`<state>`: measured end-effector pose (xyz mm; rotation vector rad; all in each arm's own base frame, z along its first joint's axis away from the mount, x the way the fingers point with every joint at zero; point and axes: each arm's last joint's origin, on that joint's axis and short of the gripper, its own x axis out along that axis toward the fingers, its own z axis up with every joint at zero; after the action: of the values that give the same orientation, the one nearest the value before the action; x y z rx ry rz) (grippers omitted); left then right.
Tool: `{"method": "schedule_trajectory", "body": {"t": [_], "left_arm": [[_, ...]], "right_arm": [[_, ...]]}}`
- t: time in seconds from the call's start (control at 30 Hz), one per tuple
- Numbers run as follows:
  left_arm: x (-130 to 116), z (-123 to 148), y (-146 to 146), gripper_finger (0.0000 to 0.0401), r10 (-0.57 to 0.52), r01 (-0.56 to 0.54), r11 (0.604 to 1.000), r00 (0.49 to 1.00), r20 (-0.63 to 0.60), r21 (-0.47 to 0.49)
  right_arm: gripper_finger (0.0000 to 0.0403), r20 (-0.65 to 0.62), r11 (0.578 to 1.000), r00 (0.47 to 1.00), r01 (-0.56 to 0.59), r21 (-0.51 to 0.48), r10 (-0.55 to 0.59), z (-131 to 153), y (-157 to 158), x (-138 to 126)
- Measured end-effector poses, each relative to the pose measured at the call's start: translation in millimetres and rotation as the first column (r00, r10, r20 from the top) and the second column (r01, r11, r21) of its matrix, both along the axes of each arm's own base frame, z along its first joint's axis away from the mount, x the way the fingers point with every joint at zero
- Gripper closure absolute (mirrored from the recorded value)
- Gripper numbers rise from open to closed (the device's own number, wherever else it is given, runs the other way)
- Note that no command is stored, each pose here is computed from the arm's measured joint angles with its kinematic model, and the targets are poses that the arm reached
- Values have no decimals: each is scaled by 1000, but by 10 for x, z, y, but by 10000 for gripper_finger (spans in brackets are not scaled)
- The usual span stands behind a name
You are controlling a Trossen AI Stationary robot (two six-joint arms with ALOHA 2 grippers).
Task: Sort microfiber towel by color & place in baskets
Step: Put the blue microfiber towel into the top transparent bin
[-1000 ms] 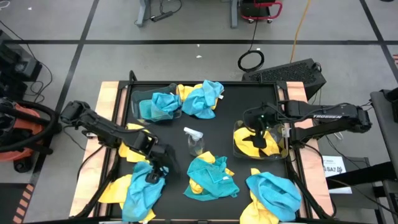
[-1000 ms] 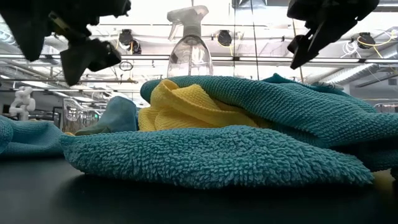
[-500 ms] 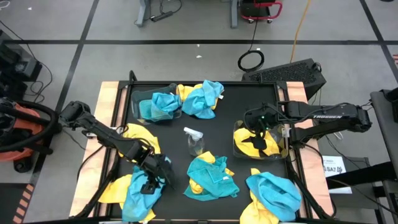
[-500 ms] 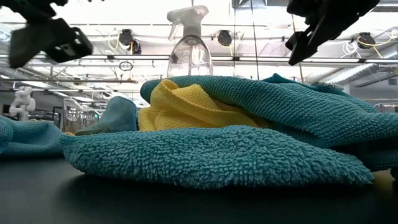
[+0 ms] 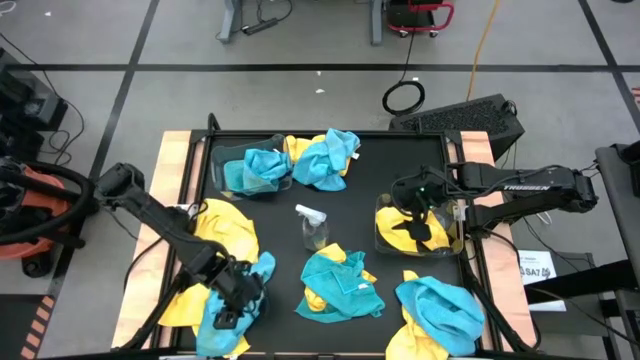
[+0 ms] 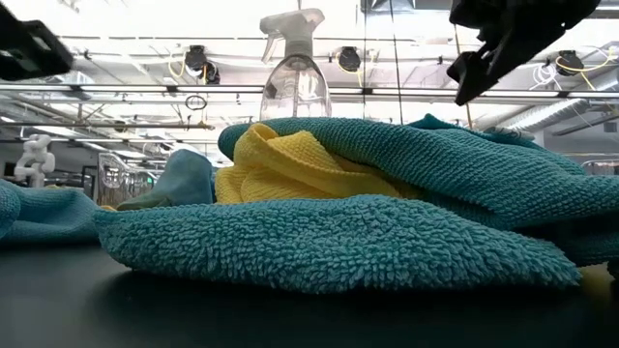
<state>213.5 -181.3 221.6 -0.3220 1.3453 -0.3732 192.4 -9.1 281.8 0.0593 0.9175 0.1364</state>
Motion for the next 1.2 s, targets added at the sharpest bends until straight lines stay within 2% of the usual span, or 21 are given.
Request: {"method": "schedule_trajectory", "body": {"t": [0.13,0.23,0.33,0.53,0.63,0.7,0.77,0.93,1.03,1.2], "left_arm": [[-120,-15,-138,175,-4,4,1000,1000,-26,7],[-157,-97,-205,175,20,-19,996,1000,-14,84],[-130,-242,-229,175,69,-64,982,997,-22,175],[-62,-617,-380,175,56,-30,978,991,-123,205],[-36,-739,-383,180,129,-86,968,976,-174,236],[-28,-769,-387,200,142,-95,965,973,-181,246],[-21,-770,-393,236,144,-99,962,976,-166,253],[-5,-720,-407,374,125,-86,966,981,-147,244],[14,-582,-426,384,115,-80,968,984,-139,238],[35,-157,-451,391,122,-88,959,986,-110,270]], "right_arm": [[96,-12,1000,1000,-2,-1,2,-7,1,-10],[96,-25,1000,1000,-3,0,3,-15,1,-20],[96,-52,1000,999,-3,2,3,-30,3,-40],[96,-61,1000,998,-3,2,3,-35,4,-48],[96,-60,1000,998,-9,-2,9,-35,4,-48],[96,-59,1000,998,-17,-7,16,-35,4,-48],[96,-57,1000,998,-23,-11,22,-34,3,-47],[96,-49,999,998,-37,-22,36,-31,2,-42],[96,-48,999,998,-38,-23,37,-31,1,-42],[96,-50,999,998,-38,-23,37,-32,1,-44]]}}
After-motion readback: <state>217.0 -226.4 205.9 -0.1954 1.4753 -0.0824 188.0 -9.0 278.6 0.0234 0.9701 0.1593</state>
